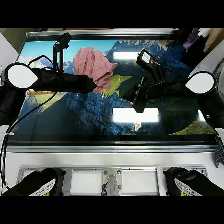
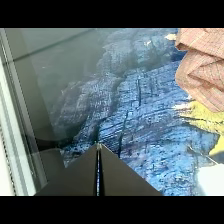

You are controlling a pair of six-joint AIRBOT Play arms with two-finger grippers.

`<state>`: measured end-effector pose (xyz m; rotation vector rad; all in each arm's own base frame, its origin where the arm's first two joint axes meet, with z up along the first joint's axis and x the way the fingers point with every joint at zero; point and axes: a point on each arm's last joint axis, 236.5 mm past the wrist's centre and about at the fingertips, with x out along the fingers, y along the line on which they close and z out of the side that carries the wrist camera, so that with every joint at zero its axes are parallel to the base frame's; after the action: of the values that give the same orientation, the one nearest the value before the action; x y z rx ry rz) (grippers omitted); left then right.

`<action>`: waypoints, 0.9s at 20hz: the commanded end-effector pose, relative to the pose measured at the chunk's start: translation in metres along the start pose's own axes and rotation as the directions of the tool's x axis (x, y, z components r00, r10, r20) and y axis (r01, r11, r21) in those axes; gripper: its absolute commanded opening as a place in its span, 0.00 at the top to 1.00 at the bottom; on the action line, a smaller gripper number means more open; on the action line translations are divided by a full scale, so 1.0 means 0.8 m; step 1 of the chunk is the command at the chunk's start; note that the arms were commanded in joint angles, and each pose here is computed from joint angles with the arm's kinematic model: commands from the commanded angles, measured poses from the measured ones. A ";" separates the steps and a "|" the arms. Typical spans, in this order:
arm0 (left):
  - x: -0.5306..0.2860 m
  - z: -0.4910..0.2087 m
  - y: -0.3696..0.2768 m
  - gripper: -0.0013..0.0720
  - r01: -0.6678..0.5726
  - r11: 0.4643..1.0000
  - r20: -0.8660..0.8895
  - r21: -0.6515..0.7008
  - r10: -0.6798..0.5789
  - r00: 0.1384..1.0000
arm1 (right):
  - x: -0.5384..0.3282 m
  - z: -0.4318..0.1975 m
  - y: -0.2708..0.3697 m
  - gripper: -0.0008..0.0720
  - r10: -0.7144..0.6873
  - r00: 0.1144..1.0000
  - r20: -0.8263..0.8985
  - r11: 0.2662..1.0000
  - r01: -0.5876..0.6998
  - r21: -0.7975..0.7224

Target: Fold the clothes and pants, and hang the long-sleeved shirts on hangers.

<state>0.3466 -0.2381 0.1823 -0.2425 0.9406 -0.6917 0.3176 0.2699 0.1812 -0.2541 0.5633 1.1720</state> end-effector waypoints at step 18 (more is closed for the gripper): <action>0.008 0.079 0.040 0.01 -0.110 0.991 0.240 0.073 0.090 0.967 | 0.000 0.000 0.000 0.96 0.001 1.000 -0.001 1.000 -0.001 0.000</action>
<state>0.3820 -0.2361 0.1969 -0.2516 0.7933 -0.6503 0.3177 0.2699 0.1812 -0.2543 0.5628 1.1718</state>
